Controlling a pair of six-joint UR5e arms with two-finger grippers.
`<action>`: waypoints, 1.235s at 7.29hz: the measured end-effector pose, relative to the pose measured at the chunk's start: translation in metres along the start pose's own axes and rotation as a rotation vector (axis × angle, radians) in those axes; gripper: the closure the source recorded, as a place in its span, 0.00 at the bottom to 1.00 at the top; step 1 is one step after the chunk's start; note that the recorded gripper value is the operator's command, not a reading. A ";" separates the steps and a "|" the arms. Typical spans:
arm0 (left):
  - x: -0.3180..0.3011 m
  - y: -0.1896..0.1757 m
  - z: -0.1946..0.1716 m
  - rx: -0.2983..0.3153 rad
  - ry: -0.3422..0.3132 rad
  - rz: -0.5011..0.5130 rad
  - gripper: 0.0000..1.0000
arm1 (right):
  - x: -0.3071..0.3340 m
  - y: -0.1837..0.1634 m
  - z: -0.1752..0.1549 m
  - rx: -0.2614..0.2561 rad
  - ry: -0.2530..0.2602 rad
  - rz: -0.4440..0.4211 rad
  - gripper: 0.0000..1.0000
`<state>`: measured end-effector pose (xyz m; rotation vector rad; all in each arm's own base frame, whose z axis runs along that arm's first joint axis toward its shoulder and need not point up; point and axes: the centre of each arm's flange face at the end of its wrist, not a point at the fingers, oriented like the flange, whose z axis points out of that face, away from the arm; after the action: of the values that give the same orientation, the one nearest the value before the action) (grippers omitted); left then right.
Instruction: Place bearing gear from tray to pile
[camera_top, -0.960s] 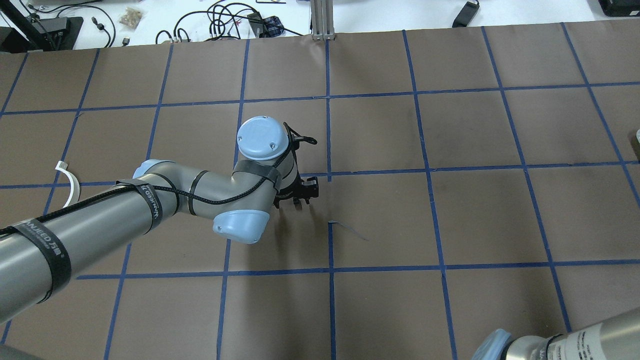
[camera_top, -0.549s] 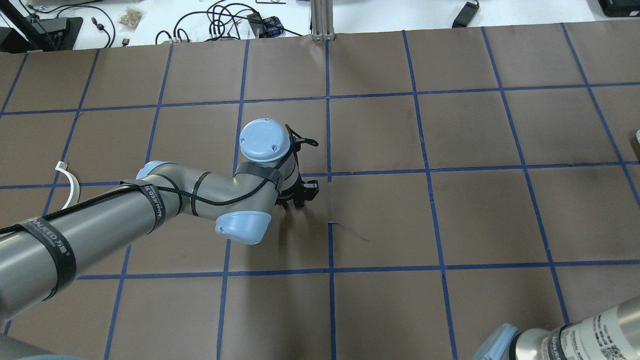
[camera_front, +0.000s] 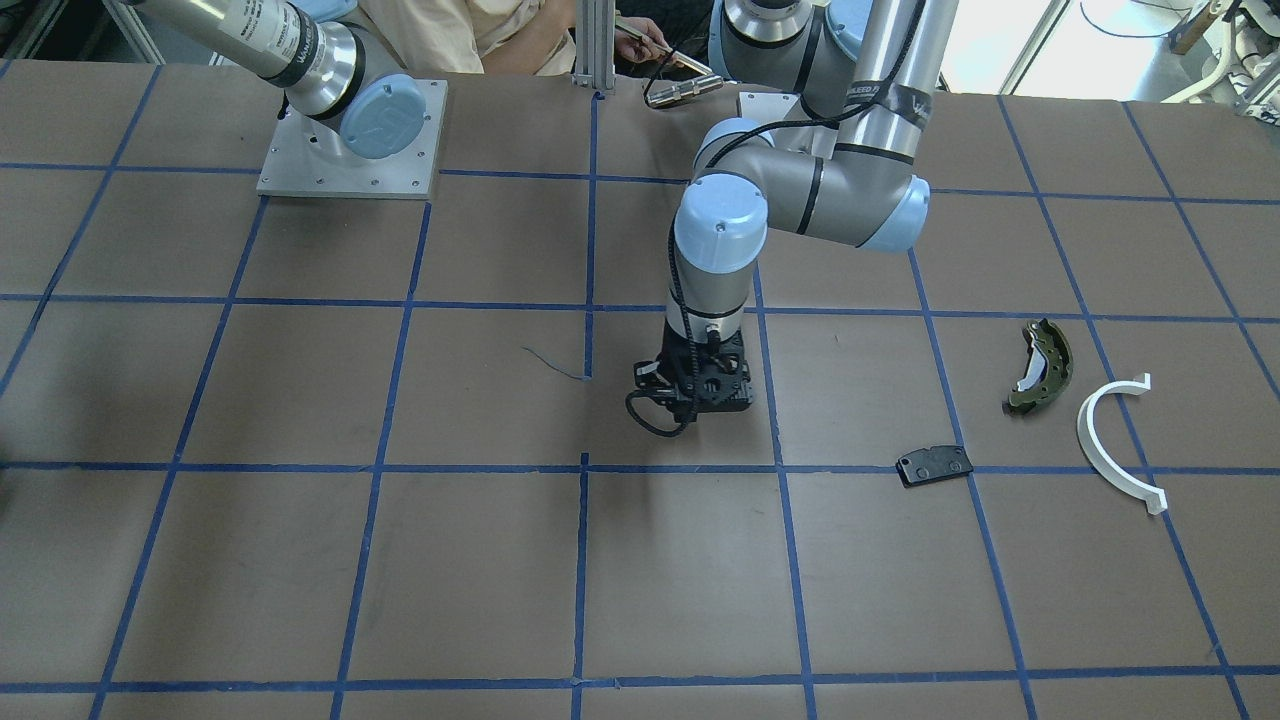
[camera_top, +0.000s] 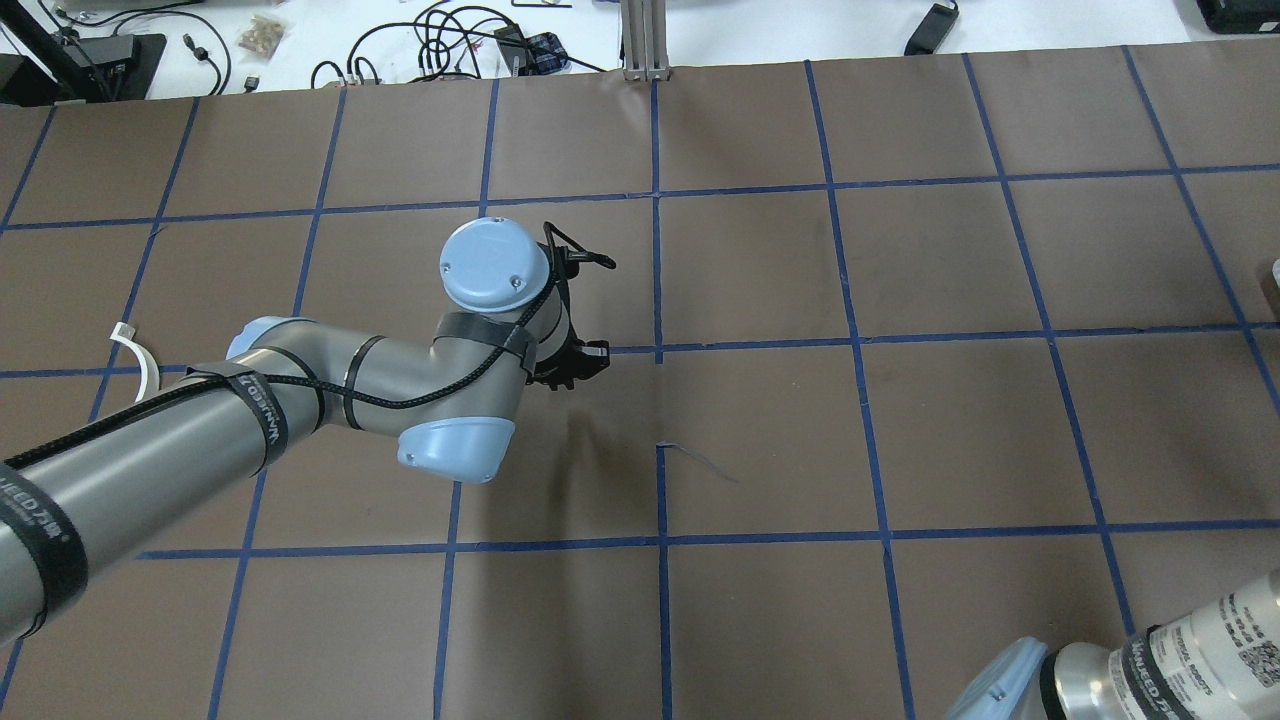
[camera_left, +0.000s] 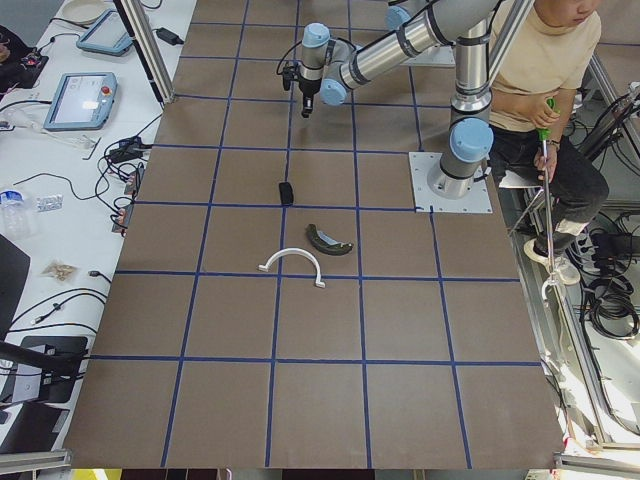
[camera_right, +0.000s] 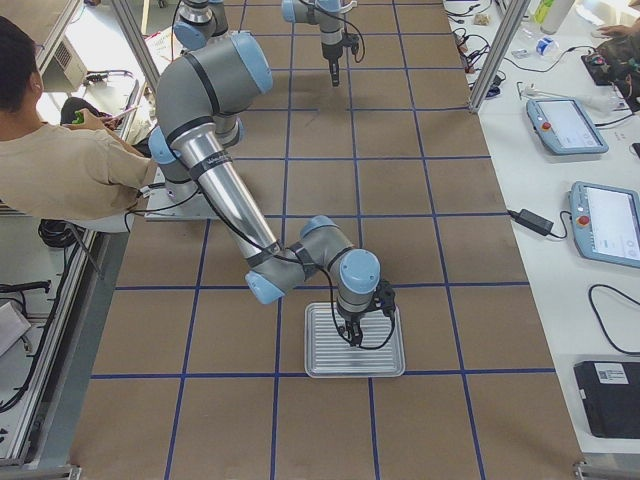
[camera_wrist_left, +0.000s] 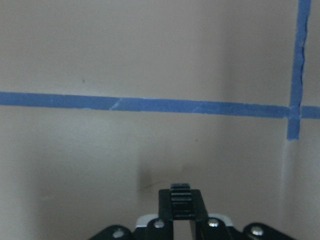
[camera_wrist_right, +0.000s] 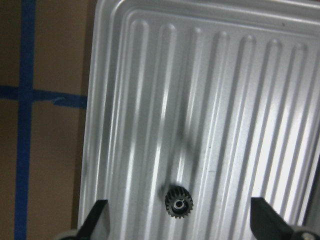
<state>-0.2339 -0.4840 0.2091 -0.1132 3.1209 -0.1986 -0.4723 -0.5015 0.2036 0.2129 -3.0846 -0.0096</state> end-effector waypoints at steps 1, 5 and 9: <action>-0.047 -0.013 0.000 -0.002 -0.035 -0.012 1.00 | 0.002 0.001 0.007 -0.004 -0.008 0.003 0.21; -0.243 0.008 0.017 -0.072 -0.093 0.048 1.00 | 0.002 0.003 0.019 -0.013 -0.028 0.018 0.46; -0.287 0.022 0.022 -0.096 -0.091 0.011 0.00 | 0.001 0.003 0.021 -0.017 -0.035 0.024 0.80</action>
<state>0.0516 -0.4443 0.1869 -0.1034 3.0398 -0.0420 -0.4746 -0.4985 0.1828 0.1773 -3.1207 -0.0391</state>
